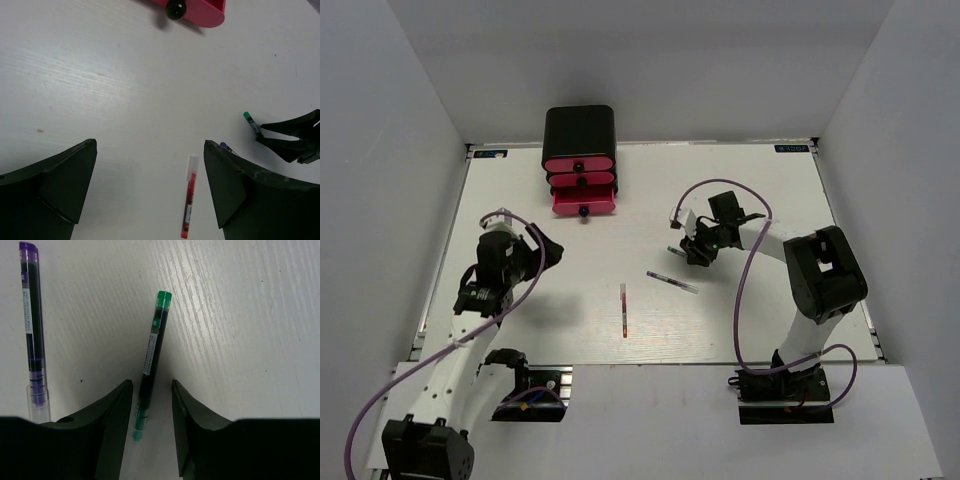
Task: Sort the stationery into containers
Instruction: Pick up the stationery from the corner of the board.
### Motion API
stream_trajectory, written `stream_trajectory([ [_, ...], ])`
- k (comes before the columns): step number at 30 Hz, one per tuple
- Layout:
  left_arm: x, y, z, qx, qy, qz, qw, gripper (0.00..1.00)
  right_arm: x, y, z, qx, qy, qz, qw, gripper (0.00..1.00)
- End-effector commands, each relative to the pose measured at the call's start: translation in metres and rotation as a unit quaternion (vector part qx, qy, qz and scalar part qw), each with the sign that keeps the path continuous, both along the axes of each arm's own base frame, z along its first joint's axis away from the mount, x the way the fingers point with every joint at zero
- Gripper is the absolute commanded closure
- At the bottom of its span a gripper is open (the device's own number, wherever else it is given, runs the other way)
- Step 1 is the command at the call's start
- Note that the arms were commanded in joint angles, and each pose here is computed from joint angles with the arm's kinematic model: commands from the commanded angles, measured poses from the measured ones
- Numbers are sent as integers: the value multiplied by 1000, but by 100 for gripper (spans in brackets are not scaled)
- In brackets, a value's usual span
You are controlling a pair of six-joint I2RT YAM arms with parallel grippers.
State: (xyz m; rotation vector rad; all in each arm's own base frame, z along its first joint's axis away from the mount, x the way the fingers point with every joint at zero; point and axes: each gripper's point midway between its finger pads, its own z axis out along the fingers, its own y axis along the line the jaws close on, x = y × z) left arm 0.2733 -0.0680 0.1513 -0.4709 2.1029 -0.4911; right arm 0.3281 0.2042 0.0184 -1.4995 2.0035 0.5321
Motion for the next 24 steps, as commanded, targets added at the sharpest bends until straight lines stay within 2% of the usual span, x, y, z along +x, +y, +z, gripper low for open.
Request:
stream_trajectory([
  [1, -36, 0, -30, -29, 78, 24, 996, 2, 2, -3, -8, -34, -17, 14, 999, 58],
  [5, -51, -4, -32, -95, 71, 62, 991, 0, -7, -4, -17, -48, -17, 32, 998, 81],
  [6, -52, -1, -26, -104, 56, 78, 990, 0, -9, -2, -16, -47, -17, 40, 998, 92],
  [8, -55, 4, -26, -129, 57, 114, 983, 0, -7, 4, -9, -44, -24, 55, 997, 100],
  [11, -64, 17, -36, -142, 77, 172, 972, 0, 1, 20, 9, -25, -42, 81, 996, 100],
  [13, -67, 15, -41, -144, 81, 168, 972, 0, 13, 36, 25, -11, -64, 99, 993, 100],
  [15, -64, 5, -33, -167, 59, 140, 974, 0, 27, 62, 53, 17, -89, 118, 989, 100],
  [17, -65, -6, -37, -174, 57, 104, 978, 6, 31, 79, 64, 36, -90, 130, 987, 100],
  [18, -64, -9, -34, -176, 51, 91, 979, 8, 46, 102, 96, 57, -129, 142, 980, 100],
  [20, -63, -18, -38, -179, 62, 62, 980, 12, 51, 119, 97, 67, -129, 154, 977, 100],
  [21, -62, -22, -38, -179, 63, 48, 981, 14, 62, 144, 130, 88, -169, 166, 967, 100],
  [23, -63, -33, -49, -176, 94, 14, 980, 15, 74, 160, 120, 86, -166, 161, 969, 100],
  [24, -64, -35, -55, -174, 111, 8, 978, 17, 84, 183, 158, 107, -204, 169, 958, 100],
])
